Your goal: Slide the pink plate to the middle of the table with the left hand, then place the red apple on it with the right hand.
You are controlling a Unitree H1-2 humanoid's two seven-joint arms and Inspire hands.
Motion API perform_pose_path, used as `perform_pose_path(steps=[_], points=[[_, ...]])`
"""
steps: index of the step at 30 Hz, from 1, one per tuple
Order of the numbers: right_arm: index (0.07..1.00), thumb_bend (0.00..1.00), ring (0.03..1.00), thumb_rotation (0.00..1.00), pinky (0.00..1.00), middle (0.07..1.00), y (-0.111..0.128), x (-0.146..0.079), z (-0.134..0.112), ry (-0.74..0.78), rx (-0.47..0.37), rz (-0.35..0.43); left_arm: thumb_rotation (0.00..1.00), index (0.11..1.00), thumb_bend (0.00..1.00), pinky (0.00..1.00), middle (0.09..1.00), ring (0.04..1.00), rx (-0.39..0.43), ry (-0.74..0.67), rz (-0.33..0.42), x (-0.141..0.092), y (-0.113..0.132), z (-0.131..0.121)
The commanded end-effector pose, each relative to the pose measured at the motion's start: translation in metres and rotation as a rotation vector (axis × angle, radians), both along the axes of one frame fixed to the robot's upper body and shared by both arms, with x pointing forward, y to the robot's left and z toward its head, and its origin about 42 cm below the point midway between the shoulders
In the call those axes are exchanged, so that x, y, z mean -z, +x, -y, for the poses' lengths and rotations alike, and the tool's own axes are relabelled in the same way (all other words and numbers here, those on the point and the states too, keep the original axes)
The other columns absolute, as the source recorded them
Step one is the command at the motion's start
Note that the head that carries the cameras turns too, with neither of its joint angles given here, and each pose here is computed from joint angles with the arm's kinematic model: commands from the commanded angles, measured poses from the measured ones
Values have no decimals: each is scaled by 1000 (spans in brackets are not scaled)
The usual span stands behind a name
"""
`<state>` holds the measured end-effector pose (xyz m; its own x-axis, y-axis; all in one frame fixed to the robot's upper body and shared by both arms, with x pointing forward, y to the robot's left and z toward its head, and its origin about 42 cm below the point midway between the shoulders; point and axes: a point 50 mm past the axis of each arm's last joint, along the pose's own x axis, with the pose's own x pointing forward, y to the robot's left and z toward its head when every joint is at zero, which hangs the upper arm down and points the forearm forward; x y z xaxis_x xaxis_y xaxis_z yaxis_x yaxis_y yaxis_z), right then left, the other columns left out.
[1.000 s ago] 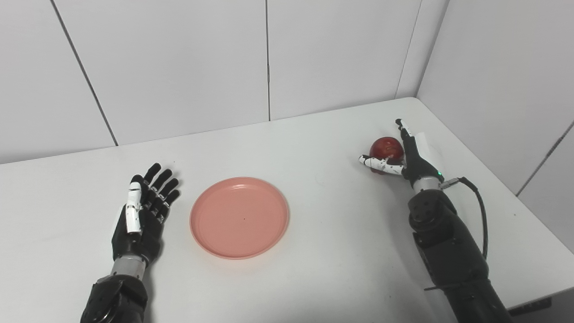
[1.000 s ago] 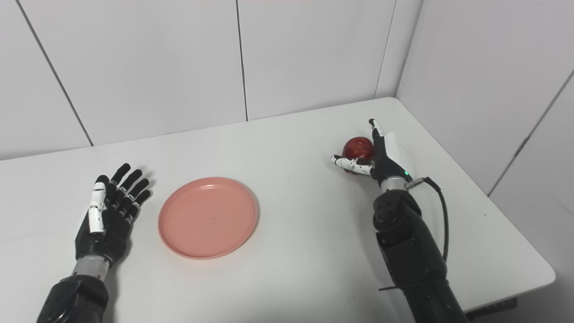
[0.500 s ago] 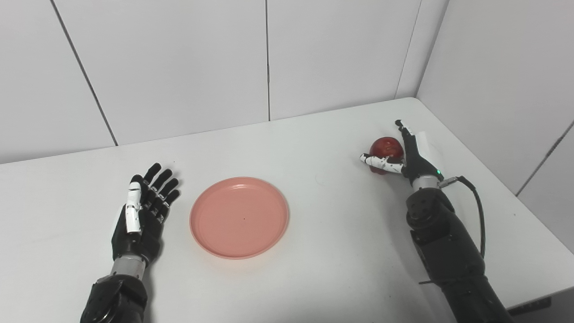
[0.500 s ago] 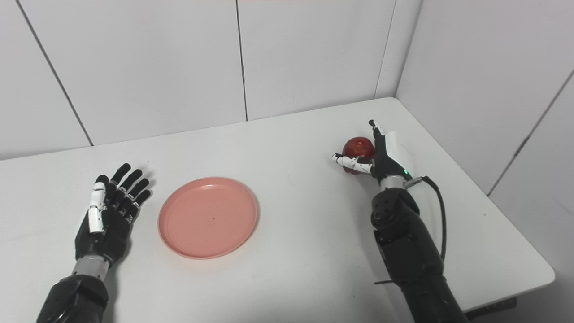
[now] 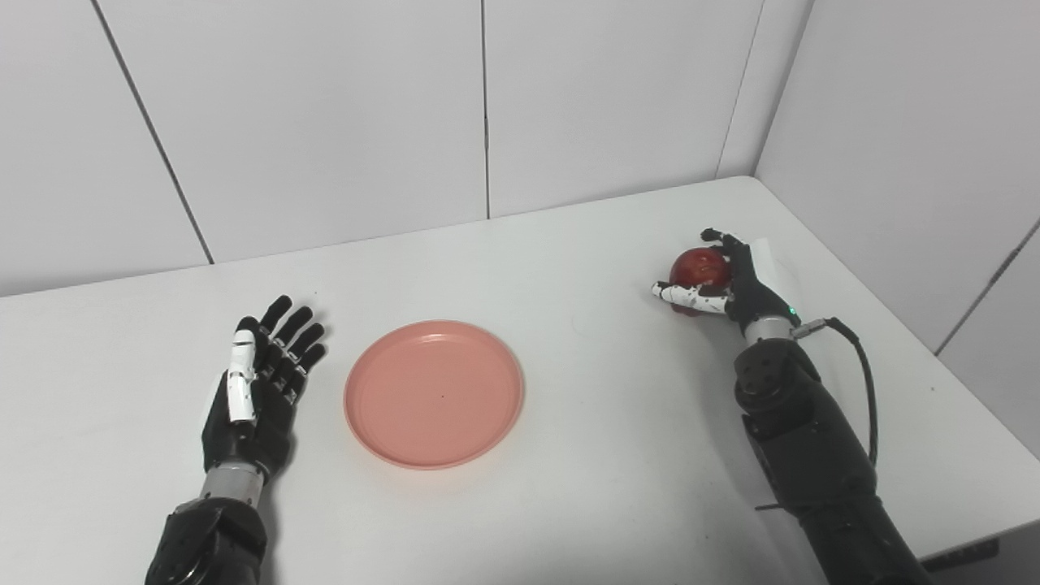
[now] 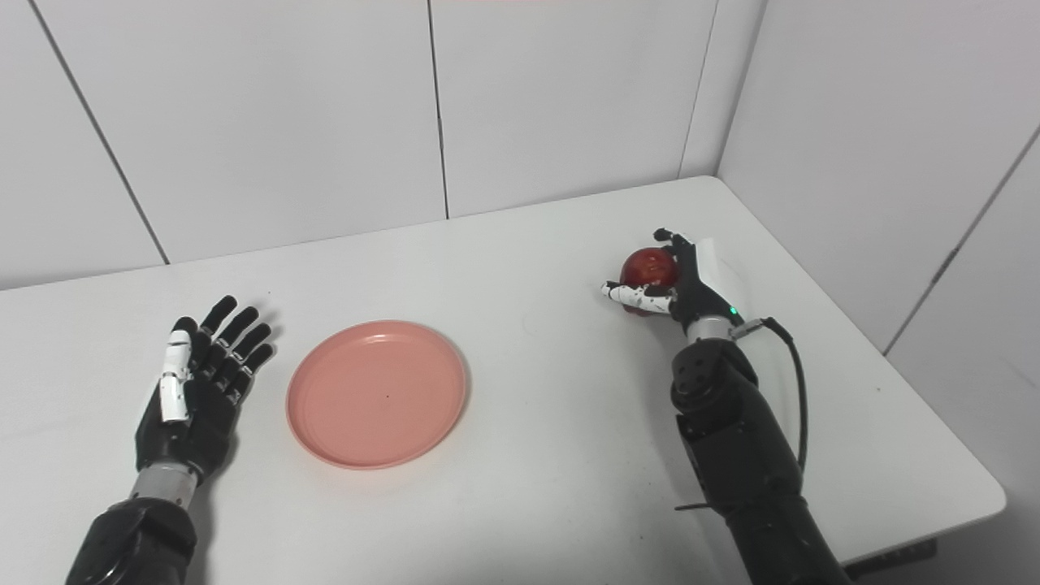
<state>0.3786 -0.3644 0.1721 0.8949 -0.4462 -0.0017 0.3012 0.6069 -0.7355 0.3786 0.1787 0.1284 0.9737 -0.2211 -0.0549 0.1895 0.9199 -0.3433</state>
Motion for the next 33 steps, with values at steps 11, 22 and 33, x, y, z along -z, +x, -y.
perform_pose_path(steps=[11,22,33], points=[[592,856,543,203,488,592,15,-26,9,-72,-59,104,1000,862,406,901,873,864,-4,11,-46,5,-3,-1],[485,518,461,134,384,512,14,-26,11,-109,-47,157,1000,864,407,897,875,866,-1,23,-46,4,-3,0],[487,514,485,131,412,529,11,-37,9,-92,-54,222,1000,868,405,898,874,864,1,19,-44,5,-4,1]])
